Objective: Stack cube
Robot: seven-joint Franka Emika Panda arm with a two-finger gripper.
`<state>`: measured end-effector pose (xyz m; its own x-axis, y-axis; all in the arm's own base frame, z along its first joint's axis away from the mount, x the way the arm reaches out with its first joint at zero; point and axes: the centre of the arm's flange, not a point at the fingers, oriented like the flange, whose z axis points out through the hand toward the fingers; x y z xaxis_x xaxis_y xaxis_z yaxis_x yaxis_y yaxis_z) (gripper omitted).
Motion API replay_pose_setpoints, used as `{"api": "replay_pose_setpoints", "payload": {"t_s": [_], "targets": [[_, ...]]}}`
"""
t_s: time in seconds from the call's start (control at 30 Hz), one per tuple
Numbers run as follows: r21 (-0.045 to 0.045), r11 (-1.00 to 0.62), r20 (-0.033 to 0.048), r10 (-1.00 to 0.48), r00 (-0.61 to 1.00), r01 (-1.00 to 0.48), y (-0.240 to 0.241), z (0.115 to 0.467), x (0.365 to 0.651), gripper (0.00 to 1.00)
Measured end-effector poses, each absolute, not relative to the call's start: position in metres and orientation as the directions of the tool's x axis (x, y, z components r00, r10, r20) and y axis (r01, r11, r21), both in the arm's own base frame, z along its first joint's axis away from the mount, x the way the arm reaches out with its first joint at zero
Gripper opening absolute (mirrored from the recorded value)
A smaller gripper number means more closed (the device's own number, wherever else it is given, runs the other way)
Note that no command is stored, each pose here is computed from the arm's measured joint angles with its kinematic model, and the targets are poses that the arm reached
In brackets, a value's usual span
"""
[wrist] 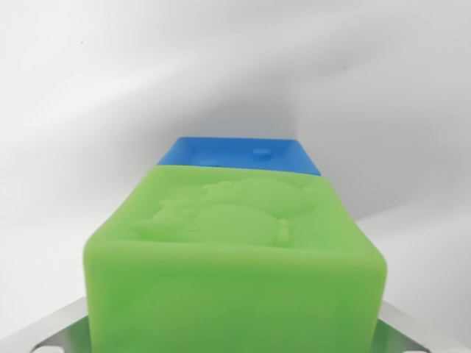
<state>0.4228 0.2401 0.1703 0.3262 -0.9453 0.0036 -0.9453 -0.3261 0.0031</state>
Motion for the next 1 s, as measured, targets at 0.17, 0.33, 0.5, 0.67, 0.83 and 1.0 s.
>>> {"api": "replay_pose_setpoints", "payload": {"t_s": [0.17,0.33,0.5,0.67,0.83,1.0], "targets": [[0.0017,-0.326,0.0033,-0.945,0.326,-0.945,0.2402,0.1696,0.4232,1.0],[0.0017,-0.326,0.0032,-0.945,0.326,-0.945,0.2403,0.1696,0.4232,1.0],[0.0018,-0.326,0.0032,-0.945,0.326,-0.945,0.2403,0.1696,0.4232,1.0],[0.002,-0.326,0.0032,-0.945,0.326,-0.945,0.2403,0.1695,0.4231,1.0],[0.002,-0.326,0.0031,-0.945,0.326,-0.945,0.2403,0.1695,0.4231,1.0],[0.002,-0.326,0.0031,-0.945,0.326,-0.945,0.2403,0.1695,0.4231,1.0]]}}
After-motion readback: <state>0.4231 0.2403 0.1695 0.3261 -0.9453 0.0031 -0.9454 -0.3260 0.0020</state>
